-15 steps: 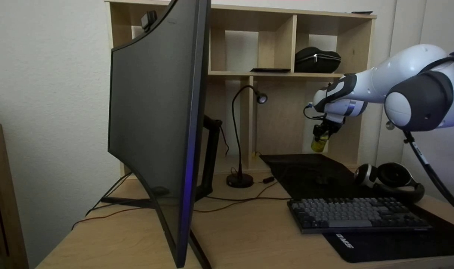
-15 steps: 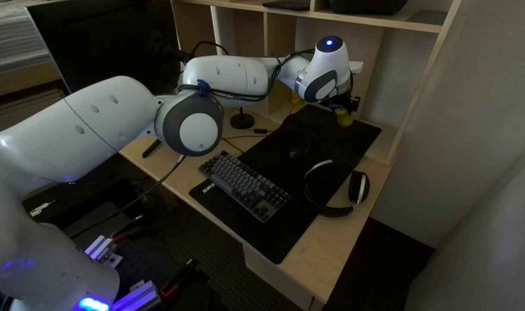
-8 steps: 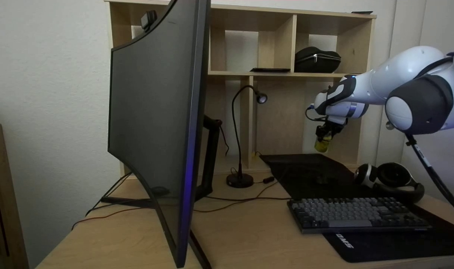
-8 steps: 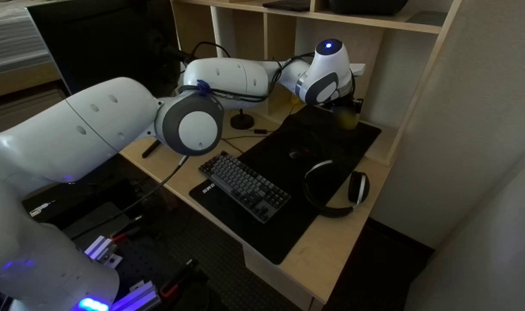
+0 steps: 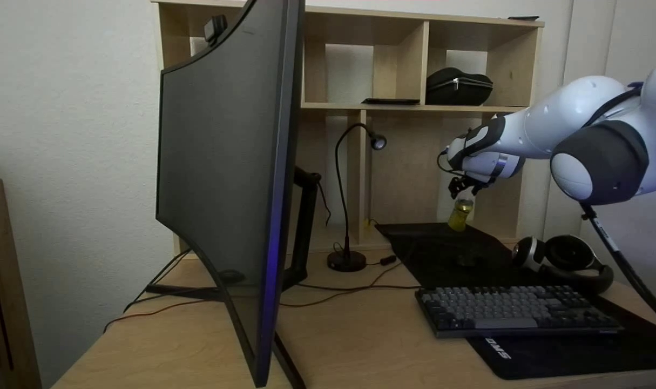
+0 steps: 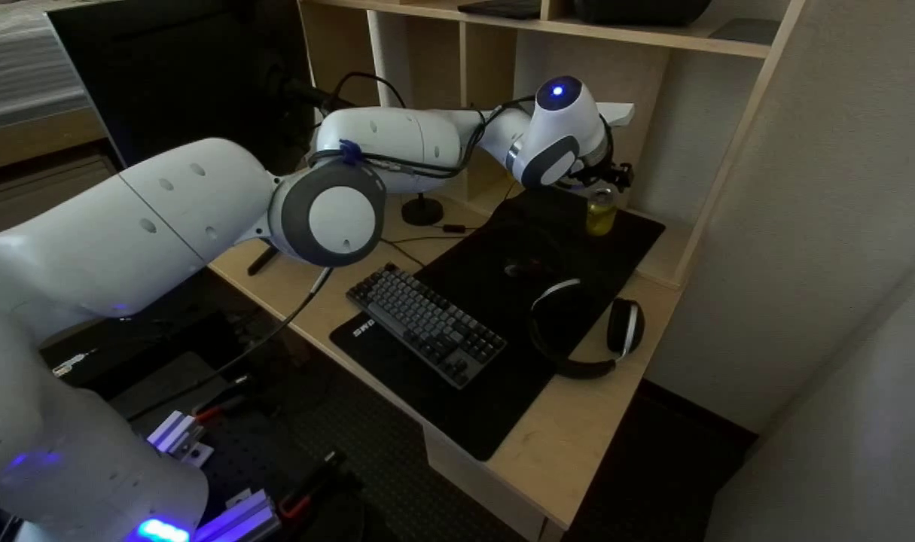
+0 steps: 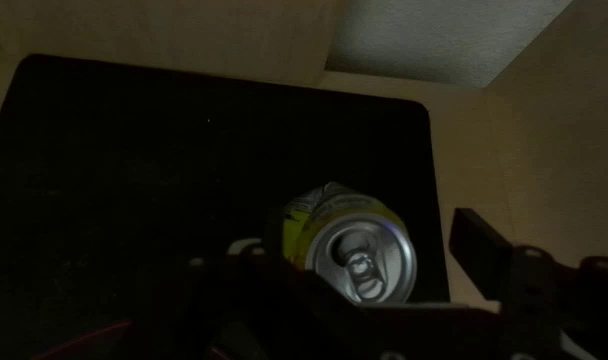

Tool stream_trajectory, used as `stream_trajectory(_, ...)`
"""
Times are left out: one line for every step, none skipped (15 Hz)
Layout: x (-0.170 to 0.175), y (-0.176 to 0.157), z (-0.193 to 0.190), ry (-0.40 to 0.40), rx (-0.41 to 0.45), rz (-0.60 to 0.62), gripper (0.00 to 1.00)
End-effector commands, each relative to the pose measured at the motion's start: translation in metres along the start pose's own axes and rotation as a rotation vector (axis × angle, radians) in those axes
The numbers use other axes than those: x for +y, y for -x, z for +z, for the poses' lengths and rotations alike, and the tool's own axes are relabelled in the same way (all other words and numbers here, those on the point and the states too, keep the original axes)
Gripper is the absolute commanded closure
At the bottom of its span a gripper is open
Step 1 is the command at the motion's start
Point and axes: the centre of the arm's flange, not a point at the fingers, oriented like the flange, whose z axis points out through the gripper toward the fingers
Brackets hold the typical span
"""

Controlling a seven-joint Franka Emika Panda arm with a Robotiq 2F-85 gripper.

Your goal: Move the soda can to the front of the mat, put the headphones on the back of the monitor, then switch on the desk lamp

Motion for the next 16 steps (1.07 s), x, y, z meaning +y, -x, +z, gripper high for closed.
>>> stream_trajectory(-0.011,0.016,0.029,-0.033,-0.042,0.029,0.0)
stream_trajectory(-0.014,0.009,0.027,-0.04,-0.027,0.028,0.0)
stream_trajectory(-0.017,0.004,0.024,-0.049,0.005,0.025,0.0)
stream_trajectory(-0.024,-0.002,0.018,-0.052,0.028,0.02,0.0)
stream_trajectory(-0.033,-0.007,0.011,-0.059,0.051,0.019,0.0)
stream_trajectory(-0.042,-0.01,0.003,-0.047,0.091,0.014,0.0)
stream_trajectory(-0.05,-0.012,-0.005,-0.062,0.128,0.03,0.0)
stream_trajectory(-0.059,-0.013,-0.016,-0.044,0.14,0.032,0.0)
stream_trajectory(-0.066,-0.013,-0.028,-0.03,0.16,0.021,0.0)
stream_trajectory(-0.072,-0.011,-0.04,0.012,0.199,0.011,0.0)
stream_trajectory(-0.077,-0.009,-0.049,0.02,0.248,0.017,0.0)
stream_trajectory(-0.082,-0.006,-0.059,0.054,0.282,0.014,0.0)
stream_trajectory(-0.086,-0.004,-0.069,0.079,0.335,0.022,0.0)
stream_trajectory(-0.088,-0.004,-0.078,0.115,0.385,0.009,0.0)
stream_trajectory(-0.089,-0.006,-0.085,0.151,0.424,-0.008,0.0)
stream_trajectory(-0.09,-0.01,-0.092,0.175,0.473,-0.029,0.0)
